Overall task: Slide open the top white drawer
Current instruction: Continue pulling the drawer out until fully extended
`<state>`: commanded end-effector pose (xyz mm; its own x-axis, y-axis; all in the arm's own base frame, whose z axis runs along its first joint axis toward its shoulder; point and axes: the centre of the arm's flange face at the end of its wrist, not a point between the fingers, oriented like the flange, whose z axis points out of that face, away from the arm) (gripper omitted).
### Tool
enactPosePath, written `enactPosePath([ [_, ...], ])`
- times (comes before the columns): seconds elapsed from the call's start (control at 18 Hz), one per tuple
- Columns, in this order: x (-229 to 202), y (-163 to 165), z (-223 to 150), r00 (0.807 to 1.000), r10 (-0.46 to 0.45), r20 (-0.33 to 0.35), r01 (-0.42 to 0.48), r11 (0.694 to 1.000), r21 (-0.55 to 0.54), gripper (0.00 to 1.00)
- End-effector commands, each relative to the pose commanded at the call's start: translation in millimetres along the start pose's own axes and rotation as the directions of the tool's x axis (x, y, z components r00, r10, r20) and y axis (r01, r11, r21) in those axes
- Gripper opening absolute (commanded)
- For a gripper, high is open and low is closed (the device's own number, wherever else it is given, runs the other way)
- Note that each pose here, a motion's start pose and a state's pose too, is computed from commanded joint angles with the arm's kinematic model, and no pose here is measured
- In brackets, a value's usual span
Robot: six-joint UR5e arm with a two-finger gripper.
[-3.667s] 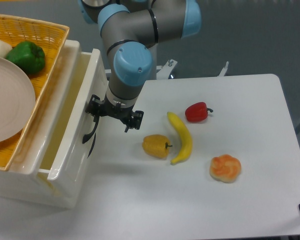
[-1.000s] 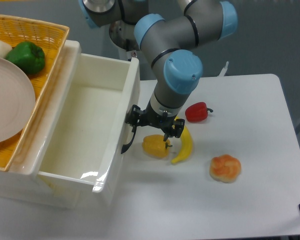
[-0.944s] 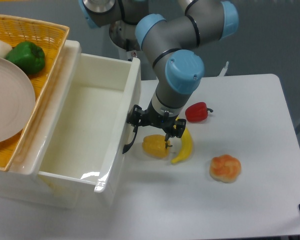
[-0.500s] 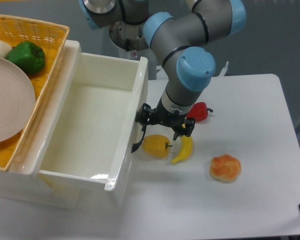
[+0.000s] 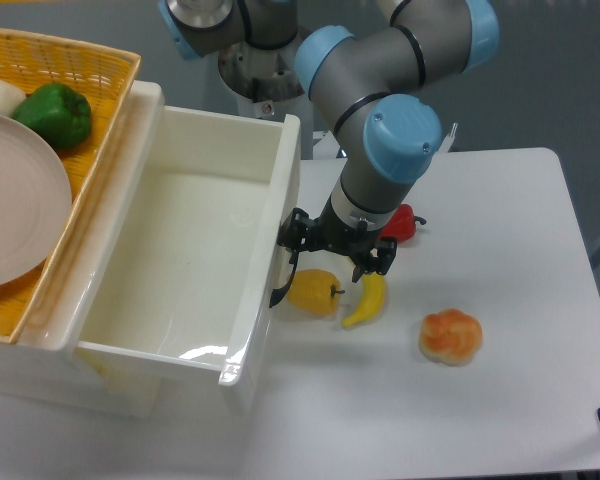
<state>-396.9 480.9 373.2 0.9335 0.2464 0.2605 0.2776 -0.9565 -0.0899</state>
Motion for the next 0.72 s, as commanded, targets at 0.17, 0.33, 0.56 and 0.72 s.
enactPosePath([
  [0.17, -2, 1, 1, 1.000, -0.006, -0.011, 0.006, 1.000, 0.005, 1.00],
  [0.33, -7, 2, -3, 0.999, -0.019, -0.031, 0.020, 0.999, 0.030, 1.00],
  [0.56, -15, 4, -7, 0.997, -0.039, -0.068, 0.044, 0.997, 0.068, 1.00],
  [0.72, -14, 4, -7, 0.996, -0.040, -0.084, 0.046, 0.996, 0.079, 1.00],
])
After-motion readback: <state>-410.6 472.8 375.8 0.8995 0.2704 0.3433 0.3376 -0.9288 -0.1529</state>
